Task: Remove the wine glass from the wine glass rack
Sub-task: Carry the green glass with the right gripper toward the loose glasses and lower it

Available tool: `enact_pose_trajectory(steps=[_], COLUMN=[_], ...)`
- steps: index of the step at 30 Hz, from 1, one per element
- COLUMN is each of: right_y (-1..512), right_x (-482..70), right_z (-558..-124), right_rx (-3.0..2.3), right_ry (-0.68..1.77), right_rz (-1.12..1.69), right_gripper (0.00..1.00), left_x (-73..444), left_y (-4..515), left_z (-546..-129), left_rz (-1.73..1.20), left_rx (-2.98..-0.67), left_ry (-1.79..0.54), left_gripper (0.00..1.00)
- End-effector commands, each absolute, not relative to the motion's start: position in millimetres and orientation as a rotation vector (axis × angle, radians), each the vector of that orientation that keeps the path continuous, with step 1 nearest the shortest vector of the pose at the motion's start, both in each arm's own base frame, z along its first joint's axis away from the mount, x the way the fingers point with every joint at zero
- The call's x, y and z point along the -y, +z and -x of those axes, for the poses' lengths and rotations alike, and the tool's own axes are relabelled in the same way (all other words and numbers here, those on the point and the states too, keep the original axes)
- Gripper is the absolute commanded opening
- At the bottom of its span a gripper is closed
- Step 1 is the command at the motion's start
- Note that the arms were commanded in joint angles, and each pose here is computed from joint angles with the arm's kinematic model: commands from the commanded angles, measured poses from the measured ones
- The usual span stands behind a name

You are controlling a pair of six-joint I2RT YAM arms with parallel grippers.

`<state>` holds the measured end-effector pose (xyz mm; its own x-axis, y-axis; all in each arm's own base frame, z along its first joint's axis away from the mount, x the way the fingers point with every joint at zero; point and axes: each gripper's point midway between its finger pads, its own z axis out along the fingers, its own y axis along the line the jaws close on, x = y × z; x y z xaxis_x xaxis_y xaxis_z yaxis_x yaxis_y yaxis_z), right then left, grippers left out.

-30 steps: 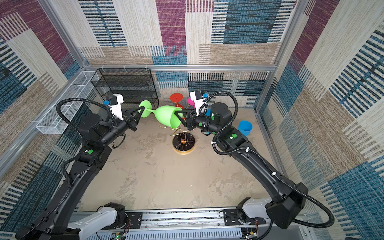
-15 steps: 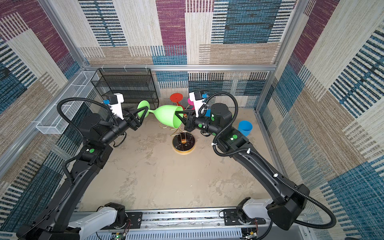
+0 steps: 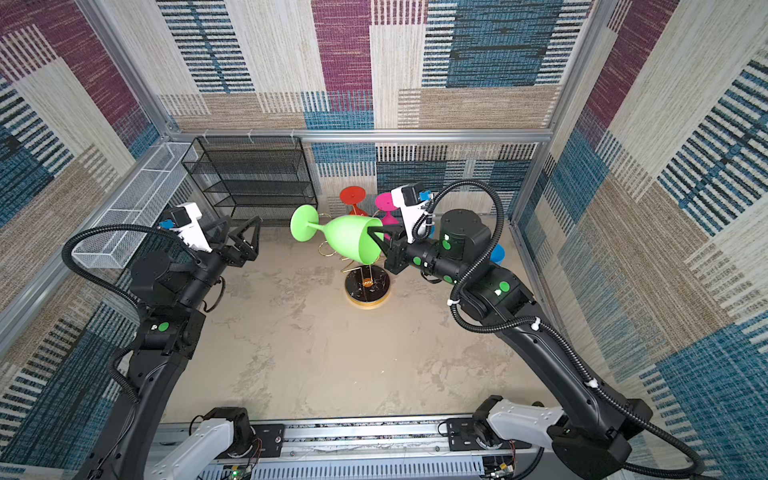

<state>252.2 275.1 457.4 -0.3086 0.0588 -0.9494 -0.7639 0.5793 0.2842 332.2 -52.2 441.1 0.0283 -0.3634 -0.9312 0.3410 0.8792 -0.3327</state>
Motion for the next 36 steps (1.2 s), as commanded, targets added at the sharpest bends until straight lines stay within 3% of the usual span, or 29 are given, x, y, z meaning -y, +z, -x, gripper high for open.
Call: enact_pose_trajectory(steps=[1, 9, 20, 27, 36], right_y=[418.2, 342.2, 250.9, 222.1, 227.8], right_x=[-280.0, -282.2, -199.9, -142.1, -111.3], right_z=[-236.5, -207.5, -184.5, -206.1, -250.1], right_rx=[-1.816, -2.082, -2.523, -2.669, -2.686], right_ry=[0.855, 0.81, 0.534, 0.309, 0.096], right_rz=[0.67, 0.68, 0.301, 0.058, 0.011], right_gripper=[0.0, 0.0, 0.0, 0.0, 0.0], left_x=[37.0, 22.7, 12.0, 9.9, 9.8], left_y=[433.9, 423.9, 410.2, 397.8, 382.6], left_z=[-332.7, -330.8, -334.9, -341.2, -349.2], left_rz=[0.112, 0.148, 0.141, 0.161, 0.139], left_rx=[-1.458, -1.483, -1.493, -1.53, -1.542], left_ry=[-0.571, -0.558, -0.495, -0.498, -0.486], left_gripper=[0.99, 0.99, 0.97, 0.94, 0.94])
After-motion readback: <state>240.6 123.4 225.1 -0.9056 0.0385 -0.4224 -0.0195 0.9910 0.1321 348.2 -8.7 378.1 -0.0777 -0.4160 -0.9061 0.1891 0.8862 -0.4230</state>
